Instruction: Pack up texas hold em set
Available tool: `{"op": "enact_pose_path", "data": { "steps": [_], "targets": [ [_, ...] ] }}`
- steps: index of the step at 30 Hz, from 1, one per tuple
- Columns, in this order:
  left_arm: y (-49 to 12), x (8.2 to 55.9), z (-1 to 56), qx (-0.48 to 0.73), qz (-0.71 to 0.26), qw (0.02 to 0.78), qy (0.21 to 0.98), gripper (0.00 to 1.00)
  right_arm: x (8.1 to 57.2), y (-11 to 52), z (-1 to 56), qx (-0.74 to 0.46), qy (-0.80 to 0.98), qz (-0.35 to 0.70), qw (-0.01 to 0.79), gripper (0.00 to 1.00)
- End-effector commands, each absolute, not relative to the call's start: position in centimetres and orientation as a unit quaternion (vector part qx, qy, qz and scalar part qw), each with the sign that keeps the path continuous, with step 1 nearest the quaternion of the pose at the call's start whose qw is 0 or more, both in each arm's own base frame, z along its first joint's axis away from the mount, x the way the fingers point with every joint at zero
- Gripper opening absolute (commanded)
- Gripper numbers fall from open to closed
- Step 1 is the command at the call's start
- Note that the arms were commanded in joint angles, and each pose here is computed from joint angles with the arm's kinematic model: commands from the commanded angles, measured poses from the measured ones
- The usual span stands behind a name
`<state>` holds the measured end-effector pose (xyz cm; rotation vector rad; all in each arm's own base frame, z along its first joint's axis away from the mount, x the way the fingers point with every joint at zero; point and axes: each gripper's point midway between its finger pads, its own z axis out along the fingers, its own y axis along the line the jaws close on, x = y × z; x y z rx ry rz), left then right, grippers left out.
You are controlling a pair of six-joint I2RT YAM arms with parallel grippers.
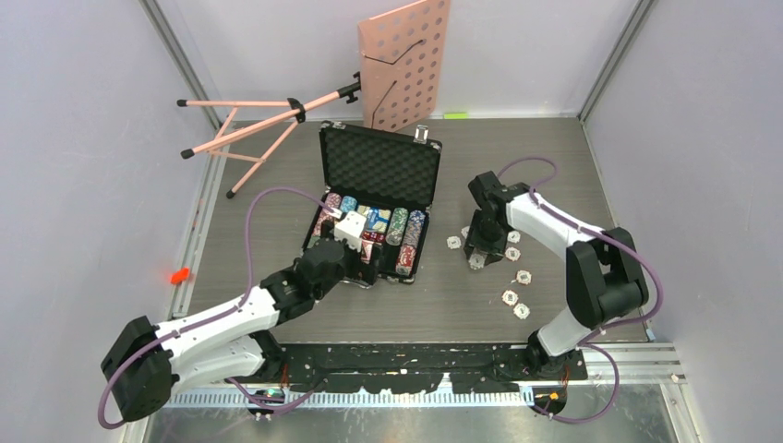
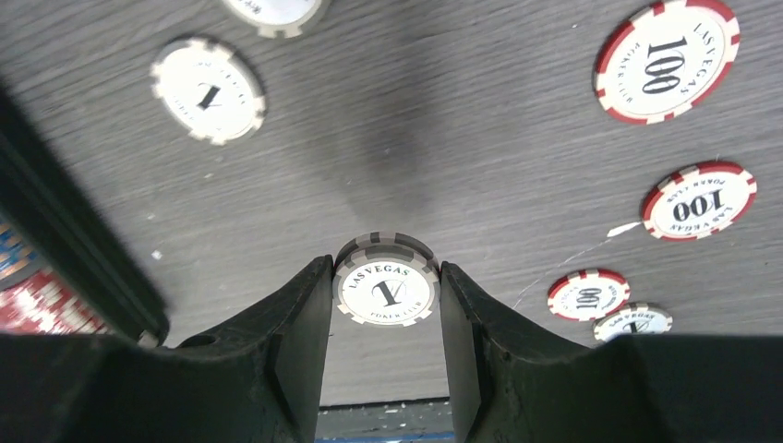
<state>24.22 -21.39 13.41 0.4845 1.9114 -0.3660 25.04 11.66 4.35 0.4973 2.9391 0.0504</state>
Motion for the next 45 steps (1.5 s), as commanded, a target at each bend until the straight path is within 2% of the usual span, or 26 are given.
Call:
{"op": "enact_pose_path", "data": {
  "steps": [1, 8, 13, 18, 28, 32, 41, 45],
  "targets": [
    [-24.9, 23.9, 16.4, 0.159, -0.251, 0.516, 0.803, 1.0, 25.2, 13.2, 8.1, 0.171, 0.978, 0.068, 0.098, 0.36],
    [-32.0, 22.1, 18.6, 0.102, -0.428, 0.476, 0.762, 0.98, 25.4, 15.0, 11.6, 0.203, 0.963, 0.133, 0.118, 0.35],
    [-36.5, 21.3, 20.2, 0.069, -0.49, 0.469, 0.731, 0.81, 25.5, 16.2, 13.8, 0.248, 0.944, 0.178, 0.124, 0.34],
    [-40.0, 21.5, 20.9, 0.033, -0.549, 0.436, 0.712, 0.78, 25.2, 17.3, 15.2, 0.27, 0.928, 0.223, 0.128, 0.34],
    [-42.6, 23.3, 20.8, 0.013, -0.553, 0.431, 0.713, 0.71, 24.3, 17.3, 16.5, 0.271, 0.92, 0.247, 0.137, 0.34],
    [-43.0, 23.6, 20.8, 0.012, -0.55, 0.433, 0.714, 0.58, 24.0, 17.4, 16.6, 0.27, 0.919, 0.253, 0.136, 0.34],
    [-43.7, 24.0, 19.3, 0.013, -0.537, 0.42, 0.731, 0.45, 23.7, 17.5, 16.4, 0.27, 0.918, 0.259, 0.133, 0.33],
    [-43.9, 24.1, 18.9, 0.011, -0.536, 0.417, 0.734, 0.32, 23.7, 17.7, 16.3, 0.27, 0.917, 0.264, 0.131, 0.33]
  ]
}}
